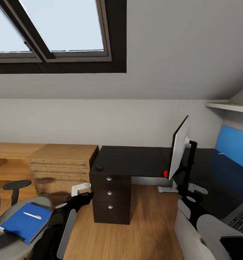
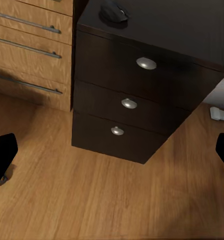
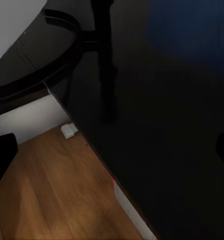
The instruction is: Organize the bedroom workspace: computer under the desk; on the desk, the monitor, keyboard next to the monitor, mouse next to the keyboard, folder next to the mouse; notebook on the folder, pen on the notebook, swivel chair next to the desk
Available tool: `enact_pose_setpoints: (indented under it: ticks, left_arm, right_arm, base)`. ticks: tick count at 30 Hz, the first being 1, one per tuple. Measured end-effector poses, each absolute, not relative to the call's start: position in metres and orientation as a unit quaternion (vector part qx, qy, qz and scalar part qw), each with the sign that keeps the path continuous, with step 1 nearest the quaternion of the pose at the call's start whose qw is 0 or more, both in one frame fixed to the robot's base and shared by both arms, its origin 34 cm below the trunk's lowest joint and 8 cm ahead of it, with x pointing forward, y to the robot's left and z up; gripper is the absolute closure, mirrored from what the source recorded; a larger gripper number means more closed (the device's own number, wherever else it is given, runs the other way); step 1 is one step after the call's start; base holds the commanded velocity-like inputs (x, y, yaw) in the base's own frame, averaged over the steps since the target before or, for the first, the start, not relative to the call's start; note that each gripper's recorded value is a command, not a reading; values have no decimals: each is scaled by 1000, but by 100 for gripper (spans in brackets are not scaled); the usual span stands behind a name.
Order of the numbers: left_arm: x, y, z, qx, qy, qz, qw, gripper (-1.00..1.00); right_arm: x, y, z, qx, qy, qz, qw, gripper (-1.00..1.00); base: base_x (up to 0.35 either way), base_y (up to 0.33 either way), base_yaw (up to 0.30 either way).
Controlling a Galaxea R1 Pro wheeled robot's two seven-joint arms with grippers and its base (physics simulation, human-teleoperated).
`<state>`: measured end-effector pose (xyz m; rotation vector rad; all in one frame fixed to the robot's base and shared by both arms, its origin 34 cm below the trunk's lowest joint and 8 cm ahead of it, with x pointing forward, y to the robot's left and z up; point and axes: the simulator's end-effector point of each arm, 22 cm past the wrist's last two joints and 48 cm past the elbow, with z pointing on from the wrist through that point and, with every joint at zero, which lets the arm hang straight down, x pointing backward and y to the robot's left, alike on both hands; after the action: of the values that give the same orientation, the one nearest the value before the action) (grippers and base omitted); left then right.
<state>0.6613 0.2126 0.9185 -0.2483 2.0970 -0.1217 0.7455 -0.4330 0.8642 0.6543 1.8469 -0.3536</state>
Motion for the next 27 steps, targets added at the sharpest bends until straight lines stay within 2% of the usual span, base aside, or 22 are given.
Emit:
enact_pose_setpoints:
  ticks: [9, 10, 14, 27]
  left_arm:
    - [661, 212, 920, -102, 863, -51, 492, -100]
    - [661, 211, 921, -102, 863, -51, 493, -100]
    - [661, 211, 922, -101, 862, -51, 493, -100]
    - [660, 210, 925, -101, 861, -52, 496, -100]
  right_arm:
    - [745, -438, 869, 274, 775, -152, 549, -100]
    - [741, -459, 872, 274, 772, -165, 549, -100]
    - [736, -471, 872, 274, 772, -174, 547, -100]
    - [734, -477, 875, 275, 770, -177, 548, -100]
  base:
    - [0, 0, -270]
    - [0, 0, -275]
    - [0, 0, -275]
    - [0, 0, -275]
